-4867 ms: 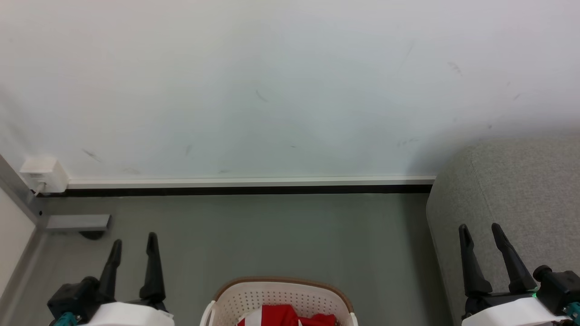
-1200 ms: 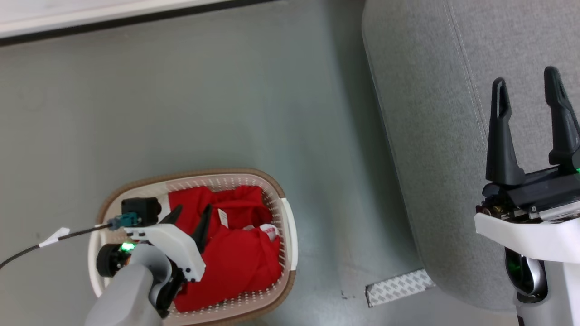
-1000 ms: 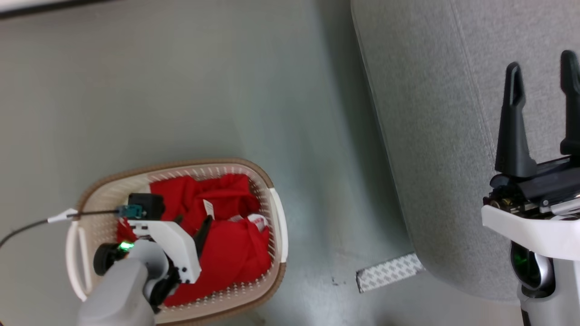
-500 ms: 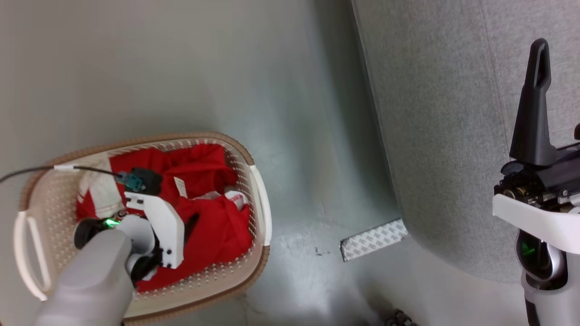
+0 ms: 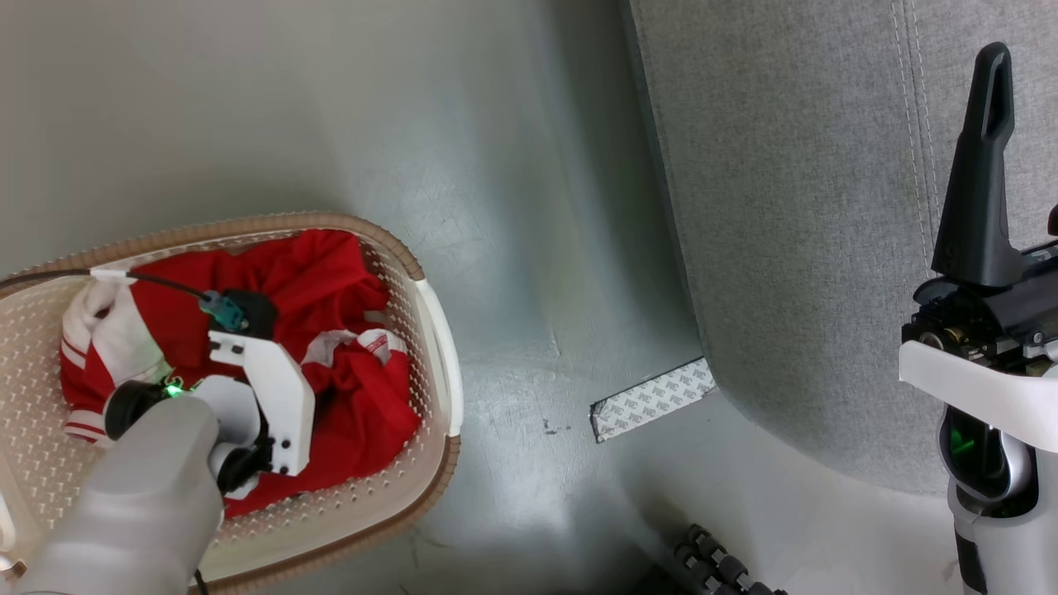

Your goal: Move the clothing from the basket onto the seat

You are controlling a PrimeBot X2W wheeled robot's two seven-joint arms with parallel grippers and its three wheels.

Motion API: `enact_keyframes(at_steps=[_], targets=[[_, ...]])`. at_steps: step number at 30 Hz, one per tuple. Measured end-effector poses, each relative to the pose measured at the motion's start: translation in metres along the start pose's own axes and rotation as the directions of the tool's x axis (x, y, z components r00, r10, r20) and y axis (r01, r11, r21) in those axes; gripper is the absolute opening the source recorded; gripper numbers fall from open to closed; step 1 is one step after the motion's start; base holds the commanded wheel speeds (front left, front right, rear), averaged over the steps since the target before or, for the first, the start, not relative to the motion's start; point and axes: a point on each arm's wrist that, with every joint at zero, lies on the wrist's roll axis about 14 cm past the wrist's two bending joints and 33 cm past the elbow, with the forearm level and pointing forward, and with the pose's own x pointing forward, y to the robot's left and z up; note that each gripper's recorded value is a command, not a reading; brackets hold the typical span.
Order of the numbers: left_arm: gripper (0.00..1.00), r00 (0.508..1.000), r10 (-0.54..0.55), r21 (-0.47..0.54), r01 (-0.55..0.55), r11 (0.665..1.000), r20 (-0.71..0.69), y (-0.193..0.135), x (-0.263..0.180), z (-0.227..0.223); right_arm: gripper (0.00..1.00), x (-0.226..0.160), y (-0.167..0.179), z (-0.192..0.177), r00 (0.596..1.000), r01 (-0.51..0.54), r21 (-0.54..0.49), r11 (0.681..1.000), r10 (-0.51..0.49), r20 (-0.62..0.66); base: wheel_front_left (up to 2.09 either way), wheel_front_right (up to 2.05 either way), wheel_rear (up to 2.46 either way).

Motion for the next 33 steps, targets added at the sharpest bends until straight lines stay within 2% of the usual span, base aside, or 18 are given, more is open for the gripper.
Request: enact_keyframes(at_steps=[1,2,3,4,5,14,19,25,33], targets=[[1.00,1.000,-0.003,-0.002,0.003,1.000,0.002,-0.001,0.001,0.000,1.00,0.000,0.000,0.000,1.000,0.001,-0.001,1.000,-0.001,-0.002,0.00,0.00,0.00],[0.84,1.000,-0.004,-0.003,0.004,1.000,0.001,-0.002,0.002,-0.001,1.00,0.000,-0.001,0.000,1.000,0.002,-0.002,1.000,-0.002,-0.002,0.00,0.00,0.00],[0.45,1.000,-0.004,0.000,0.004,1.000,0.001,-0.002,0.002,-0.001,1.00,-0.001,-0.001,0.000,1.000,0.002,-0.003,1.000,-0.002,-0.002,0.00,0.00,0.00],[0.13,1.000,-0.003,-0.002,0.003,1.000,0.008,-0.002,0.002,0.000,1.00,-0.001,-0.001,0.000,1.000,0.003,-0.003,1.000,-0.003,-0.001,0.00,0.00,0.00],[0.00,1.000,-0.004,-0.007,0.004,1.000,0.021,-0.003,0.001,0.002,1.00,-0.001,-0.002,0.001,1.000,0.005,-0.004,1.000,-0.005,-0.001,0.00,0.00,0.00],[0.00,0.997,0.014,0.007,-0.015,1.000,0.078,-0.004,-0.013,0.012,1.00,0.000,0.000,0.014,1.000,0.000,0.001,1.000,0.000,0.028,0.00,0.00,0.00],[0.00,0.987,-0.005,-0.004,0.006,1.000,0.159,-0.024,-0.031,0.023,1.00,-0.001,-0.001,0.039,0.997,0.005,-0.021,1.000,-0.003,0.080,0.00,0.00,0.00],[0.00,0.960,-0.023,-0.002,0.024,1.000,0.280,-0.053,-0.068,0.039,1.00,-0.010,0.005,0.069,0.991,-0.002,-0.030,1.000,0.006,0.133,0.00,0.00,0.00],[0.00,0.896,-0.010,0.025,-0.002,1.000,0.444,-0.080,-0.131,0.049,1.00,-0.032,0.019,0.111,0.979,-0.026,-0.004,1.000,0.026,0.205,0.00,0.00,0.00]])
